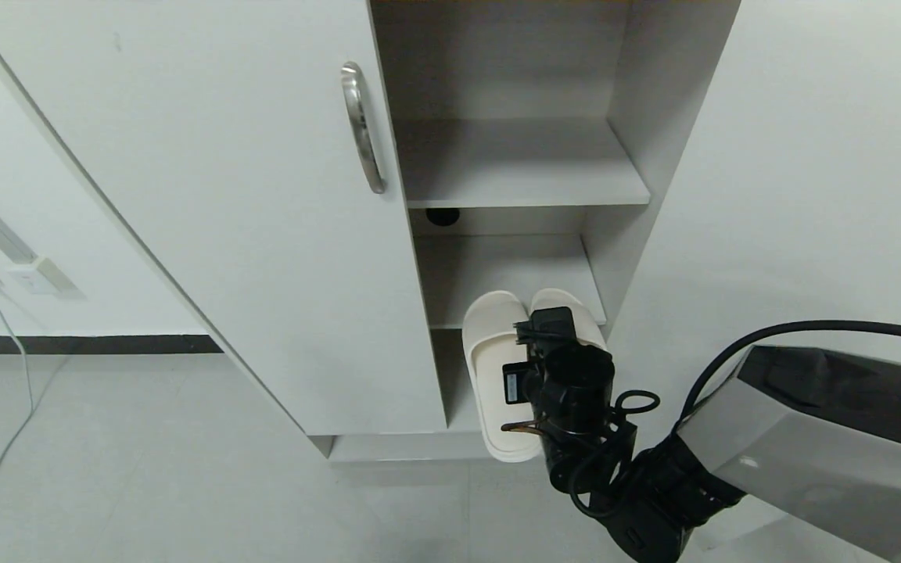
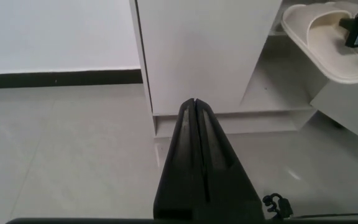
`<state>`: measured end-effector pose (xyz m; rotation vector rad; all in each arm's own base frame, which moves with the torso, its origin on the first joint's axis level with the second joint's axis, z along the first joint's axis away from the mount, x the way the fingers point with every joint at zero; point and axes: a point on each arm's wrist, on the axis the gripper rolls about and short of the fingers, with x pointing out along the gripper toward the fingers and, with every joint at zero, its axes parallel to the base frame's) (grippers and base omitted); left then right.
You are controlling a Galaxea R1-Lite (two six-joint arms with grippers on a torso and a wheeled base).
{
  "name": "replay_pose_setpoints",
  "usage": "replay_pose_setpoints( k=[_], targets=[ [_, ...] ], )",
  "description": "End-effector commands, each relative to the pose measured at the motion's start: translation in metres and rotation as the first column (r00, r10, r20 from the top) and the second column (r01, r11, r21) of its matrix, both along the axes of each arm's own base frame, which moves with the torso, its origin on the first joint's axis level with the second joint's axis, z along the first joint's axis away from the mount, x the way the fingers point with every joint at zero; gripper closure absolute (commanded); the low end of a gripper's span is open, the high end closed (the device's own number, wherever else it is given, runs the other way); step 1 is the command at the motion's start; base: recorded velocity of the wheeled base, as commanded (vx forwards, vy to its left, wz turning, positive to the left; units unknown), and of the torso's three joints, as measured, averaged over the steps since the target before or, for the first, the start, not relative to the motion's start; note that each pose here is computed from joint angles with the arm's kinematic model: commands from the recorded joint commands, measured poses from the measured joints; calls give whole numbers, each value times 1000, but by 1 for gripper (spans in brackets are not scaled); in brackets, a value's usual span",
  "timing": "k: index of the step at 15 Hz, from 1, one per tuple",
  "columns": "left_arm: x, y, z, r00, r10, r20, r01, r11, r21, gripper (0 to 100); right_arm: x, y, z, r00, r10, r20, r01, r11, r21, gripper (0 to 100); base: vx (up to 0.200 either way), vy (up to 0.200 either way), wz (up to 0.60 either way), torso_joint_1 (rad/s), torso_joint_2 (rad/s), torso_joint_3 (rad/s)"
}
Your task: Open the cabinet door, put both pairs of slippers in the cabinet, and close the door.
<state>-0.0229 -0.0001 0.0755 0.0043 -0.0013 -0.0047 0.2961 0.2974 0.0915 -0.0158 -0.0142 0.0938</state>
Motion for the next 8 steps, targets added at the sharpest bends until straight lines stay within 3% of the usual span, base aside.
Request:
replay_pose_setpoints(
  k=[1, 4, 8],
  targets=[
    [0, 0, 0, 1000, 0, -1, 0, 1000, 0, 100, 0, 1, 2, 1000, 3, 4, -3, 1000, 4, 100, 200, 0, 0, 12, 7, -2],
    [0, 0, 0, 1000, 0, -1, 0, 1000, -1, 100, 0, 1, 2, 1000, 3, 6, -3, 1000, 5, 100, 200, 0, 0, 4, 1, 1],
    [0, 0, 0, 1000, 0, -1, 0, 1000, -3, 100, 3, -1, 1, 1000, -4, 4, 3, 1000, 7, 100, 0, 0, 0, 0, 0, 0]
  ],
)
